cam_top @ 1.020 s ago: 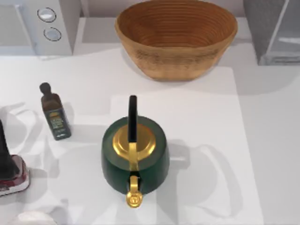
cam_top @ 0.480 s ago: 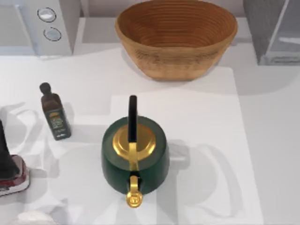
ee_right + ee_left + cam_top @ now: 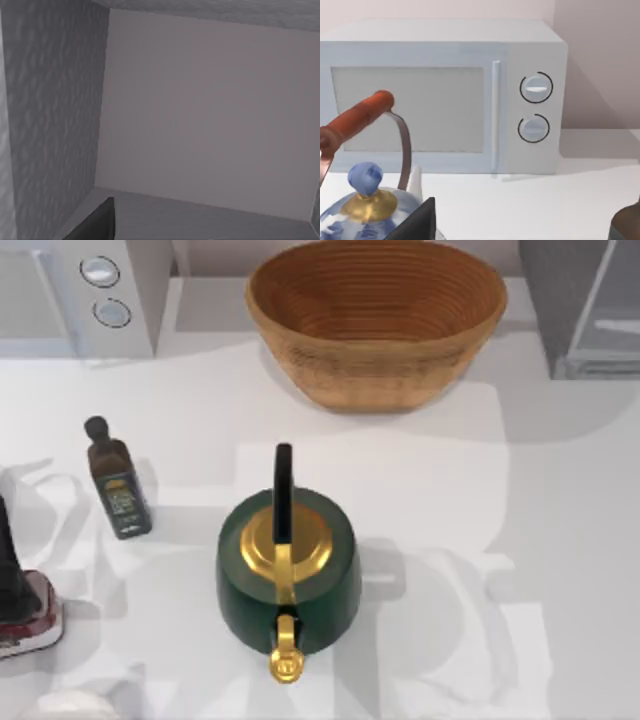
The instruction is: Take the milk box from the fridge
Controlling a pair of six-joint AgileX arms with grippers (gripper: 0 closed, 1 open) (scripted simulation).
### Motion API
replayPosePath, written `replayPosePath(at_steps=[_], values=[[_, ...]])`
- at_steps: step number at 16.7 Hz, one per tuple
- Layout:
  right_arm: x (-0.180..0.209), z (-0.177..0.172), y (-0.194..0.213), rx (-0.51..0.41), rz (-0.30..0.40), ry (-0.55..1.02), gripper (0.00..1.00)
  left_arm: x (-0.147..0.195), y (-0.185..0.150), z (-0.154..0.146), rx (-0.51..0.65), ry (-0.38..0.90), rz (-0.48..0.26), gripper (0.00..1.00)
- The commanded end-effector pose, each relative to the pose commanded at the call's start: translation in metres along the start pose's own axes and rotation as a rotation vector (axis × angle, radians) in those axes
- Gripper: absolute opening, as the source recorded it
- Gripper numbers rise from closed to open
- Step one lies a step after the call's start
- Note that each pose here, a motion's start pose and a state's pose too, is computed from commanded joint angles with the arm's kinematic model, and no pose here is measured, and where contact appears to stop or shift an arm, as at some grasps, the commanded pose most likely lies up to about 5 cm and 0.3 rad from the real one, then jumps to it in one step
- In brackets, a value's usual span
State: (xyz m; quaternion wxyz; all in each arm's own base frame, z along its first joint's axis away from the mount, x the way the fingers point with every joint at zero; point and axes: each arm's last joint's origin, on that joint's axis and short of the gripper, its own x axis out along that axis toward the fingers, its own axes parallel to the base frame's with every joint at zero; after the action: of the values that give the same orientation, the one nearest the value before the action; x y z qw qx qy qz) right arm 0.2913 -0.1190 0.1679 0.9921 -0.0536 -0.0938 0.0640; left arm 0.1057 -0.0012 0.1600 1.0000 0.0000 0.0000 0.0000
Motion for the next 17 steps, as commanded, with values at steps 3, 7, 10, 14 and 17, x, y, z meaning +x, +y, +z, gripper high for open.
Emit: replayPosePath(at_steps=[3, 7, 10, 14, 17], values=[[0.045, -0.010, 0.010, 0.055, 0.046, 0.042, 1.00, 0.000, 0.000, 0.000, 0.000, 0.000, 0.000, 1.00], [0.079, -0.050, 0.020, 0.102, -0.003, 0.165, 1.00, 0.000, 0.000, 0.000, 0.000, 0.000, 0.000, 1.00], [0.077, -0.084, 0.010, 0.106, -0.098, 0.264, 1.00, 0.000, 0.000, 0.000, 0.000, 0.000, 0.000, 1.00], [0.074, -0.093, 0.003, 0.103, -0.135, 0.288, 1.00, 0.000, 0.000, 0.000, 0.000, 0.000, 0.000, 1.00], [0.074, -0.092, 0.005, 0.104, -0.131, 0.287, 1.00, 0.000, 0.000, 0.000, 0.000, 0.000, 0.000, 1.00]])
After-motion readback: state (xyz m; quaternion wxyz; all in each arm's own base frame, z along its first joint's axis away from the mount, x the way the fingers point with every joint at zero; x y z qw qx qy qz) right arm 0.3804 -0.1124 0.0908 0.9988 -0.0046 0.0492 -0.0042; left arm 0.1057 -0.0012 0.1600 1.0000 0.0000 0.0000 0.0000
